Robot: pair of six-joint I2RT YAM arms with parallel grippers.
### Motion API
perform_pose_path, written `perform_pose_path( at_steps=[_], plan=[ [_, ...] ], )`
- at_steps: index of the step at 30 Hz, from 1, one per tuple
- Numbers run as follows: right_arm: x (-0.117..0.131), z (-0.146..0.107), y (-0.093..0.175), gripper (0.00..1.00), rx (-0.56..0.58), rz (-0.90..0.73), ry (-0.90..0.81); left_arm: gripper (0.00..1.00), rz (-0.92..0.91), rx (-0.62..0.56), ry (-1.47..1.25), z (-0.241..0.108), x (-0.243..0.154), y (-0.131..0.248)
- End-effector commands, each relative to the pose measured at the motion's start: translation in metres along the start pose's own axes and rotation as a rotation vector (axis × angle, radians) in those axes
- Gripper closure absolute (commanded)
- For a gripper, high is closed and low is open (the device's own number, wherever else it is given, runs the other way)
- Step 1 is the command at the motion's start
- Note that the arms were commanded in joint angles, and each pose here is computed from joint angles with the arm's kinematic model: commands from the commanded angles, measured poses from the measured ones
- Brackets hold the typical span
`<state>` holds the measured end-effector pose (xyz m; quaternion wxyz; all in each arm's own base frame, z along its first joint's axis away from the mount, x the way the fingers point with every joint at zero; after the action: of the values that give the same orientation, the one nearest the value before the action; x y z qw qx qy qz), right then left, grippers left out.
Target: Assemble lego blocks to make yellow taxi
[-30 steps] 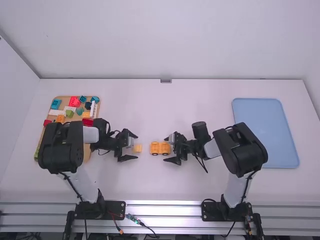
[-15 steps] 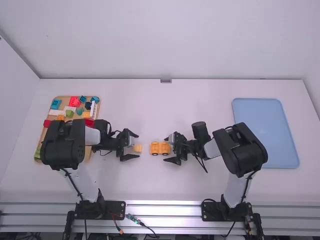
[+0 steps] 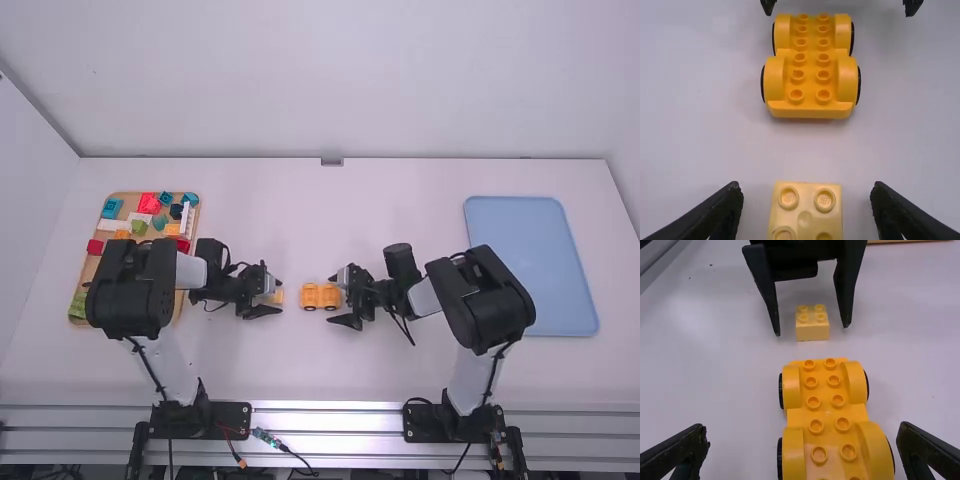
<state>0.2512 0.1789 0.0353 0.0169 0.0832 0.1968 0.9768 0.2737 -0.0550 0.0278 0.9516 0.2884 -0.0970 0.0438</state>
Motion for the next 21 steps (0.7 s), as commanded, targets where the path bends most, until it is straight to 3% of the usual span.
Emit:
perform_pose_path(
  at_steps=[1, 2, 6, 14, 21],
  plan=[
    [-0.0014, -0.0026, -0.0016, 0.01, 0.001, 0.008, -0.018, 0.38, -0.008, -0.003, 0.019, -0.0038, -0.0005, -0.0019],
    [-0.0013, -0.0026, -0.0017, 0.01, 0.001, 0.008, -0.017, 0.43, -0.009, -0.003, 0.02, -0.0038, -0.0007, -0.002],
    [-0.0014, -0.0026, -0.0016, 0.01, 0.001, 0.007, -0.017, 0.44, -0.009, -0.003, 0.017, -0.0036, -0.0005, -0.0024],
    [-0.0011, -0.0026, -0.002, 0.01, 0.002, 0.009, -0.017, 0.61, -0.009, -0.004, 0.012, -0.003, 0.0005, -0.0028],
    [-0.001, -0.0026, -0.0021, 0.01, 0.002, 0.009, -0.018, 0.68, -0.009, -0.003, 0.012, -0.0031, 0.0004, -0.0028]
  ],
)
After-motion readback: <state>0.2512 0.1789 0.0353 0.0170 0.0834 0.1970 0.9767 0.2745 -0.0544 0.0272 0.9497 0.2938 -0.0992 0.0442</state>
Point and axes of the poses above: each hand's point on the last joint's axis, 136 mm out from that joint toward the fingers, its own y axis back along the fingers, its own x axis along the line the jaws close on, z = x × y, the point moved 8 cm from there along y, back along the fingers, and after that the axes turned 9 degrees about -y, right-handed, at the moved point
